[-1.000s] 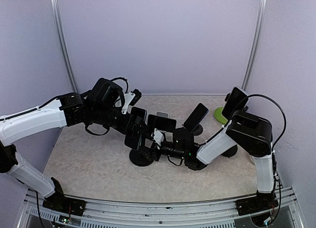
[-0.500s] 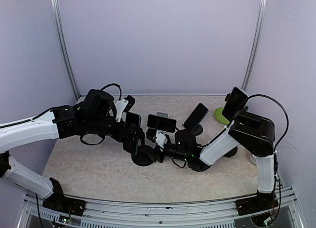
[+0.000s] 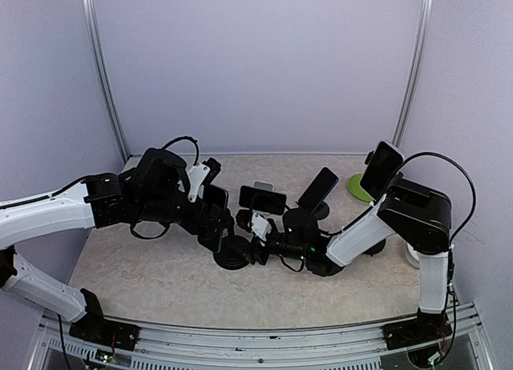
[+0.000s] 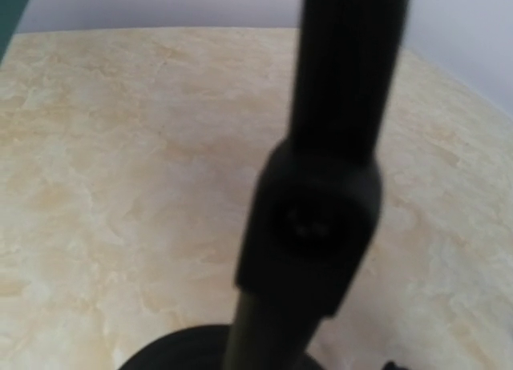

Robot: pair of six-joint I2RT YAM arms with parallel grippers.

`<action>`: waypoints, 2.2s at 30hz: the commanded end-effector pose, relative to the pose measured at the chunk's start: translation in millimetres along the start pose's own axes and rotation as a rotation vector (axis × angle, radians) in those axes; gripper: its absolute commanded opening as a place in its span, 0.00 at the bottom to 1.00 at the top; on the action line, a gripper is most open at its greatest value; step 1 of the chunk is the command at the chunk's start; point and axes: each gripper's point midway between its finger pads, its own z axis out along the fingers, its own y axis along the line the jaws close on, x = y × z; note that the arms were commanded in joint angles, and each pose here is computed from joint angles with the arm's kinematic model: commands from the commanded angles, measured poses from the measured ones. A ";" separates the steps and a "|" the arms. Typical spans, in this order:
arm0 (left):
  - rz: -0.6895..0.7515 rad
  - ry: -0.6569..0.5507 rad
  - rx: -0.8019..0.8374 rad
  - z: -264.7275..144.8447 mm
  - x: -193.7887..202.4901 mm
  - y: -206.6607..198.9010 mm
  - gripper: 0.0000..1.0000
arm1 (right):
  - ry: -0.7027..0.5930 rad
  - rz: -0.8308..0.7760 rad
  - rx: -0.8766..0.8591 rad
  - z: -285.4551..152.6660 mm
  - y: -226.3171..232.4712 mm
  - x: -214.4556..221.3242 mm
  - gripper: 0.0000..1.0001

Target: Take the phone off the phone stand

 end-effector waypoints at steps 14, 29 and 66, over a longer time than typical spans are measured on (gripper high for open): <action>0.324 0.120 -0.155 -2.0 32.9 19.5 0.34 | 0.111 0.034 -0.017 15.6 -3.4 24.3 0.51; 0.175 0.015 -0.111 6.6 0.2 4.1 0.34 | 0.130 0.057 0.170 18.7 -57.3 30.0 0.44; 0.006 -0.102 -0.074 -6.5 -43.6 10.9 0.99 | 0.078 0.231 -0.060 -52.2 -24.7 -46.6 0.86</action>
